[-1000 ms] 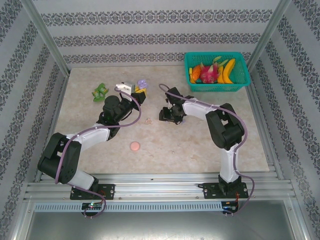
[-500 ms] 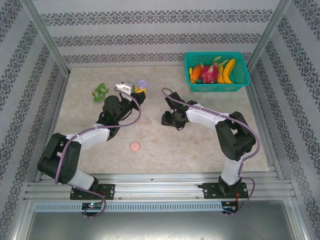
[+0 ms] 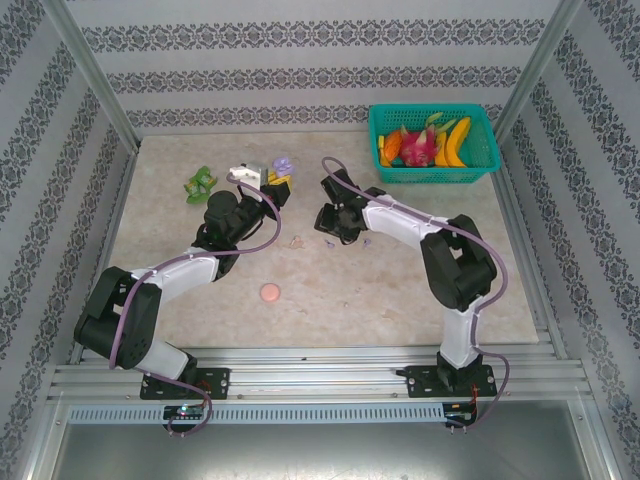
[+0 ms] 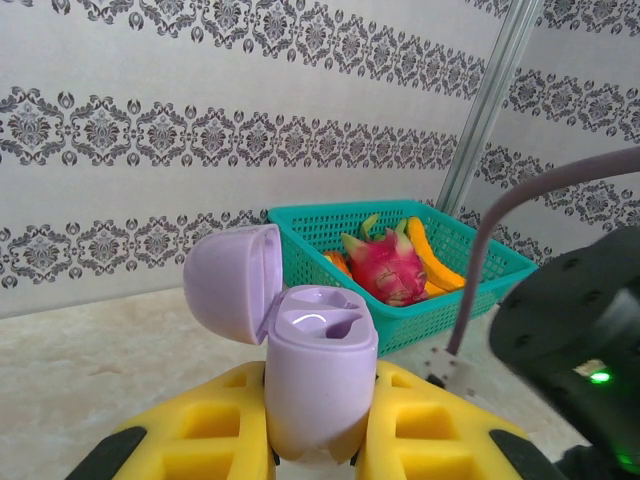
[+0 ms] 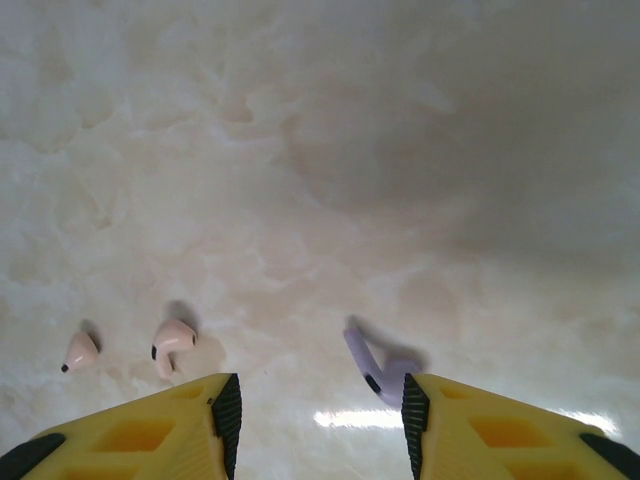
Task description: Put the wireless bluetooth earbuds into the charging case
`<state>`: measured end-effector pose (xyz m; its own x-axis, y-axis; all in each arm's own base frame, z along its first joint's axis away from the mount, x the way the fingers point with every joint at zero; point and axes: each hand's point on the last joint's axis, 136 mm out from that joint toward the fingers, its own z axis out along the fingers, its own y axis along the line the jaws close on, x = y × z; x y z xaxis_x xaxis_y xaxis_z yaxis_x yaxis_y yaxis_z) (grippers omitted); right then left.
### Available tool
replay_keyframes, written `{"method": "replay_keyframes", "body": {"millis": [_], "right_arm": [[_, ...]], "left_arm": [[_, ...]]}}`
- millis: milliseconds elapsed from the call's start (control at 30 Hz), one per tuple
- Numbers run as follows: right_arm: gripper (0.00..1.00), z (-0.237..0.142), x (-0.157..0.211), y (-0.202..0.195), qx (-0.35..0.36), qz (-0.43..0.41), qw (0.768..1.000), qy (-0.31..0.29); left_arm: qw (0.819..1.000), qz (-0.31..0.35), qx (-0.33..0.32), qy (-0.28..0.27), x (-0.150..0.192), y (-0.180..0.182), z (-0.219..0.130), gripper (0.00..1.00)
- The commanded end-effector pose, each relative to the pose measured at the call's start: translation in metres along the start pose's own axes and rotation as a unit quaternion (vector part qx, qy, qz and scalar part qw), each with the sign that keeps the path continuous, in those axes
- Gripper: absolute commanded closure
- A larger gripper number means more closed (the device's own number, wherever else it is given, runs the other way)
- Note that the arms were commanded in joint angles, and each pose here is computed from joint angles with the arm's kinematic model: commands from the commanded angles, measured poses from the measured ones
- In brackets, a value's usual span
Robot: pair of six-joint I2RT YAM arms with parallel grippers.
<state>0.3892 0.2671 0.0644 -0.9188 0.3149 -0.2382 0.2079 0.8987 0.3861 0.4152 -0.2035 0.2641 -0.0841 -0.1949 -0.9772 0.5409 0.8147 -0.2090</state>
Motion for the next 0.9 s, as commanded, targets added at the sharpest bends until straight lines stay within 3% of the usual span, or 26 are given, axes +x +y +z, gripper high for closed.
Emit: {"method": "replay_keyframes", "body": {"millis": [0, 400, 867], "right_arm": [[0.52, 0.011, -0.002, -0.004, 0.005, -0.02, 0.999, 0.025], [0.53, 0.037, 0.007, 0.003, -0.039, -0.06, 0.993, 0.092], [0.54, 0.041, 0.021, 0.014, -0.059, -0.097, 0.985, 0.127]], "left_arm": [[0.999, 0.001, 0.005, -0.044, -0.027, -0.002, -0.004, 1.0], [0.999, -0.011, 0.006, -0.043, -0.027, -0.001, -0.003, 1.0], [0.999, -0.018, 0.004, -0.044, -0.027, -0.001, -0.003, 1.0]]}}
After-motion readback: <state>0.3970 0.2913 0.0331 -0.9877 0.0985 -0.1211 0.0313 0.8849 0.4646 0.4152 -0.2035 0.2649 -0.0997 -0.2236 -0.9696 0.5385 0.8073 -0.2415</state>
